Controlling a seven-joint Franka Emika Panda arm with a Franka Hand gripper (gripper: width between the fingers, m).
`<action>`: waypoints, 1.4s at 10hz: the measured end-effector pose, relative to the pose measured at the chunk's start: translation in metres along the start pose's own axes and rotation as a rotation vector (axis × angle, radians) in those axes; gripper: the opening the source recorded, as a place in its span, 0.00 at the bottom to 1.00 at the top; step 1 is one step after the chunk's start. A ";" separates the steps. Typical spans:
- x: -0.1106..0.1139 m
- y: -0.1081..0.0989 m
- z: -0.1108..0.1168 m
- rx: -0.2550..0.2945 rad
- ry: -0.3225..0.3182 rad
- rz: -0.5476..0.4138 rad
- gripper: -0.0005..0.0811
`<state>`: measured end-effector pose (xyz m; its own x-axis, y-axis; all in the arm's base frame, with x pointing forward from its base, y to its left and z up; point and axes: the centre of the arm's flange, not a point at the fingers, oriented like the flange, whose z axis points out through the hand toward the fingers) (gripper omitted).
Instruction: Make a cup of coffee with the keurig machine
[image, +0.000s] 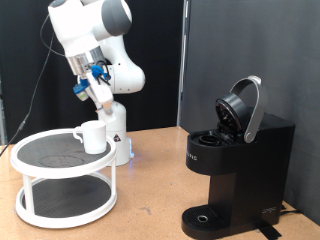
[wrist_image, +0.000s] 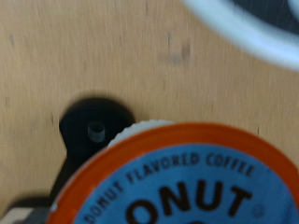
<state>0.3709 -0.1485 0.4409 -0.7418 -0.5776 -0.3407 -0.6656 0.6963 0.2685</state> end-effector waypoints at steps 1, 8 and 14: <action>-0.014 0.008 -0.002 -0.064 -0.061 -0.004 0.49; -0.069 0.038 -0.006 -0.221 -0.229 0.013 0.49; -0.143 0.063 0.015 -0.260 -0.263 0.003 0.49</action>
<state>0.4366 -0.0157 0.4929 -0.7195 -0.4232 -0.5507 -0.6875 0.5466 0.4782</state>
